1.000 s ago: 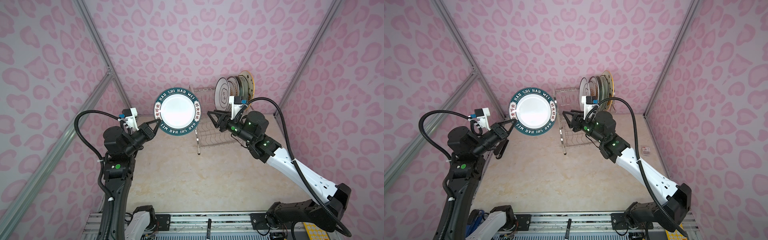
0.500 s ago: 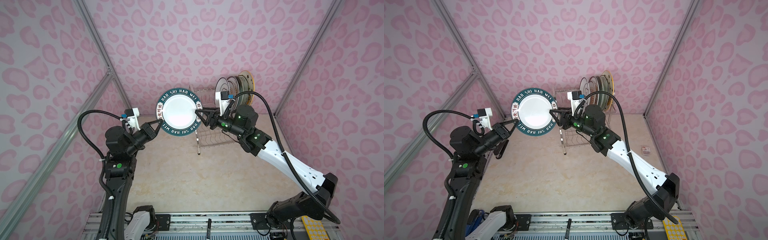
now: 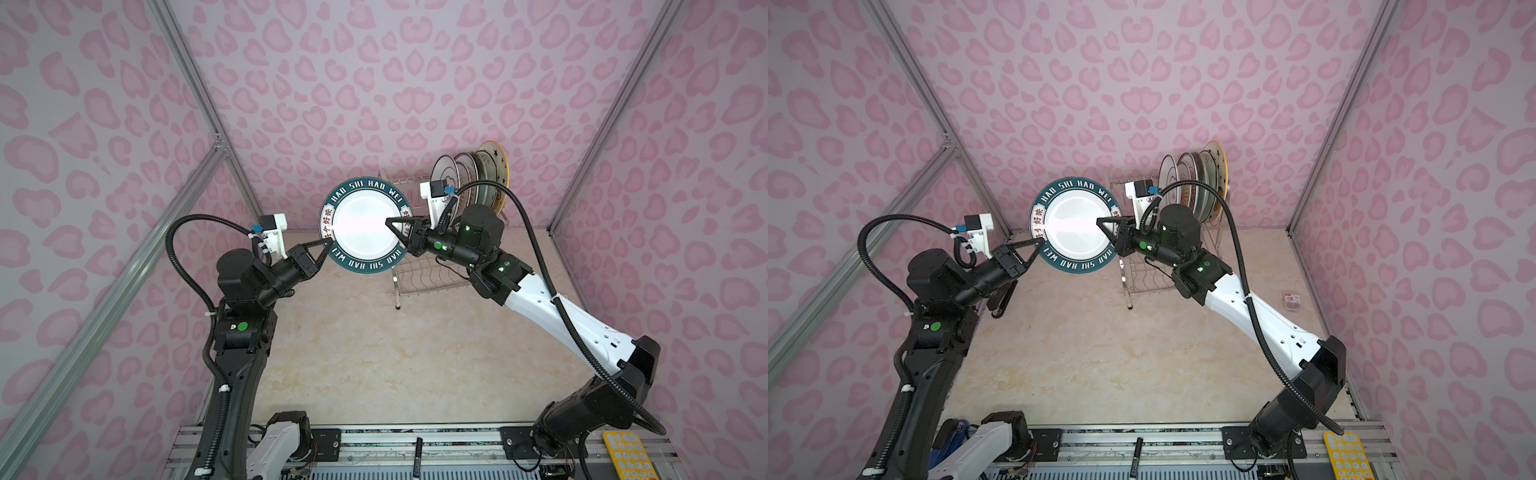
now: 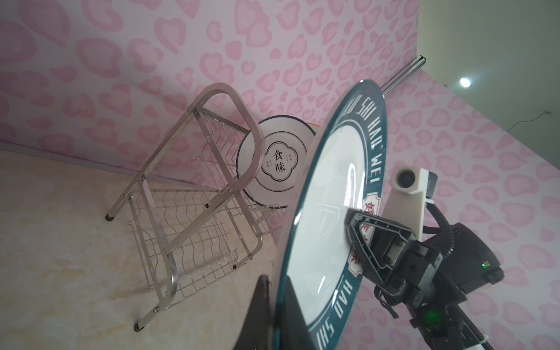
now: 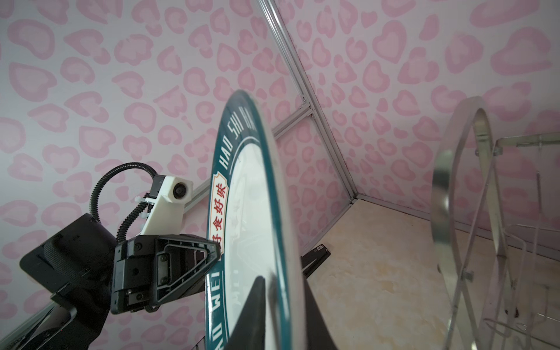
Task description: Load the plates into the dish rack
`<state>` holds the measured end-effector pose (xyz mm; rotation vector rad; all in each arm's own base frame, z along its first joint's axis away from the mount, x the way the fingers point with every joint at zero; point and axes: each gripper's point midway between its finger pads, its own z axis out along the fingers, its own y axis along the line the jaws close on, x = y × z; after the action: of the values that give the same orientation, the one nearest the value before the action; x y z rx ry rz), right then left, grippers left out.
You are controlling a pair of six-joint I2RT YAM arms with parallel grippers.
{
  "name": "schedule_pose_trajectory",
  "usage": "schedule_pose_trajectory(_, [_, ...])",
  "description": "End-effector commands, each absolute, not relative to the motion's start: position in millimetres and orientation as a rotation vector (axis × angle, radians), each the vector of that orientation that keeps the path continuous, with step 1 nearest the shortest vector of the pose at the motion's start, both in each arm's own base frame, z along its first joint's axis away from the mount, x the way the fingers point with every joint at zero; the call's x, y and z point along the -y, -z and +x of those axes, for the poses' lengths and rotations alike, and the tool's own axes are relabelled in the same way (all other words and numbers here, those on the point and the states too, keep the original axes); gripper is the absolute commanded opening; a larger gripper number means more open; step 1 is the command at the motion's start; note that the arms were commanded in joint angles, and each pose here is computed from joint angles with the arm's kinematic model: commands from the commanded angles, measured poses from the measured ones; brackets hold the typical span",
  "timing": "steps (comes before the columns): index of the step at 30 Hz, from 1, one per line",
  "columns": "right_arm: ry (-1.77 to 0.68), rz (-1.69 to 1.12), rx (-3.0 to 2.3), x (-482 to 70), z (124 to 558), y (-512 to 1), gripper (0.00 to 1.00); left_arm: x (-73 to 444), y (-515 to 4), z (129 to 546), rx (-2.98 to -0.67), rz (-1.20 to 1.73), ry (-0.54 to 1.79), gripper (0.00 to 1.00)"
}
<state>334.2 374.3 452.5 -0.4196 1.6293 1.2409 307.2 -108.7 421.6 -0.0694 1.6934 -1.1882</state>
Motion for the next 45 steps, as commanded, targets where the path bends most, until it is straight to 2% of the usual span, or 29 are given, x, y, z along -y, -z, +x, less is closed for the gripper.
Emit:
schedule_pose_trajectory(1, [-1.258, -0.472, -1.591, -377.2, 326.2, -460.5, 0.08, 109.2, -432.3, 308.1, -1.651, -0.047, 1.186, 0.03])
schedule_pose_trajectory(4, [-1.260, -0.472, -1.588, -376.5, 325.8, -461.9, 0.00, 110.1, -432.9, 308.6, -1.651, -0.043, 1.187, 0.03])
schedule_pose_trajectory(9, [-1.273, -0.456, -1.584, -373.0, 327.9, -464.0, 0.00, 109.0, -431.6, 310.0, -1.656, -0.055, 1.185, 0.04])
schedule_pose_trajectory(15, [-1.251, -0.416, -1.582, -364.4, 335.3, -464.5, 0.00, 108.3, -430.3, 310.9, -1.661, -0.062, 1.181, 0.34])
schedule_pose_trajectory(18, [-1.221, -0.397, -1.579, -357.2, 339.6, -466.6, 0.00, 108.2, -429.9, 309.9, -1.662, -0.059, 1.175, 0.42])
schedule_pose_trajectory(27, [-1.086, -0.351, -1.543, -331.8, 349.8, -483.2, 0.00, 100.4, -420.9, 305.7, -1.695, -0.085, 1.084, 0.47])
schedule_pose_trajectory(37, [-0.842, -0.282, -1.448, -294.0, 356.8, -523.2, 0.00, 85.3, -390.3, 308.4, -1.770, -0.177, 0.961, 0.48])
schedule_pose_trajectory(45, [-0.453, -0.118, -1.423, -253.5, 375.5, -541.2, 0.00, 82.1, -369.7, 308.9, -1.825, -0.209, 0.916, 0.48])
